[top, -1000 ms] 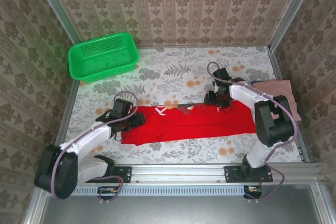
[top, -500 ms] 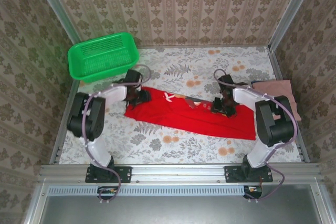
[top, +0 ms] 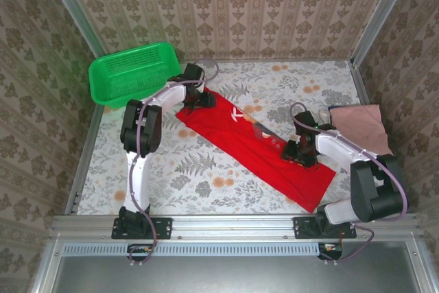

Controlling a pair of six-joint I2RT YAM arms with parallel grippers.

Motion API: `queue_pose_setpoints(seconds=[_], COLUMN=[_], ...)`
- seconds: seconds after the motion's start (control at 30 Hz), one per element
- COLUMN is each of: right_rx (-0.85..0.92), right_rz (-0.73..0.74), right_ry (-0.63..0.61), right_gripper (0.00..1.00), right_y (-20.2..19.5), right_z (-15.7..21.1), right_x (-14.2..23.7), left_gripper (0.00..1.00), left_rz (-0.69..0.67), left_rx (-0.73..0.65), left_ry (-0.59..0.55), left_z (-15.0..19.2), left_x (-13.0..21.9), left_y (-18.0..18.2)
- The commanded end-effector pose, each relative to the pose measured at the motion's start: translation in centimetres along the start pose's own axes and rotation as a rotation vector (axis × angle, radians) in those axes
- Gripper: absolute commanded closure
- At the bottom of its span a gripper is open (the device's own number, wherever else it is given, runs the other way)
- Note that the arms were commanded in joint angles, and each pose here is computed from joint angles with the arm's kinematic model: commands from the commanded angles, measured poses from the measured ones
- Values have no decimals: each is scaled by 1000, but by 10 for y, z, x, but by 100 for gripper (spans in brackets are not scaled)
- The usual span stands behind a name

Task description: Fold and stack the t-shirts

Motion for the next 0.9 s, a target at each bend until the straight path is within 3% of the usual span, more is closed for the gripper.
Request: queue_pose_setpoints(seconds=[0.0,0.2,0.43,0.63,0.87], right_rx=[91,329,520,624,591], right_rz=[-118,-222,-366,-458,-482], right_ry=[-113,-198,-196,-98,5], right_gripper=[38,34,37,41,43], right_y=[25,89,197,275,297], right_z=[-21,-57,-78,-57,-46], right_x=[31,42,17,-24,-70], left_gripper=[32,14,5,3,1], left_rz=[-1,-65,-197,-257,-248], left_rx=[19,21,13,-18,-45], left_ry=[-61,-238,-330,-338,-352], left_z=[-11,-11,58,111,125], left_x=[23,95,160,187,189], left_y=[-8,-15,-13,-11,-12])
Point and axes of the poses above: each hand's point on the last joint's axis, 136 mm out from that joint toward the fingers, its own x axis back along the fingers, its own y axis along the line the jaws close on, z = x × y, the point moved 10 cm from there along x, back along the fingers, and after that the axes turned 10 degrees about -x, right-handed, at the moved point
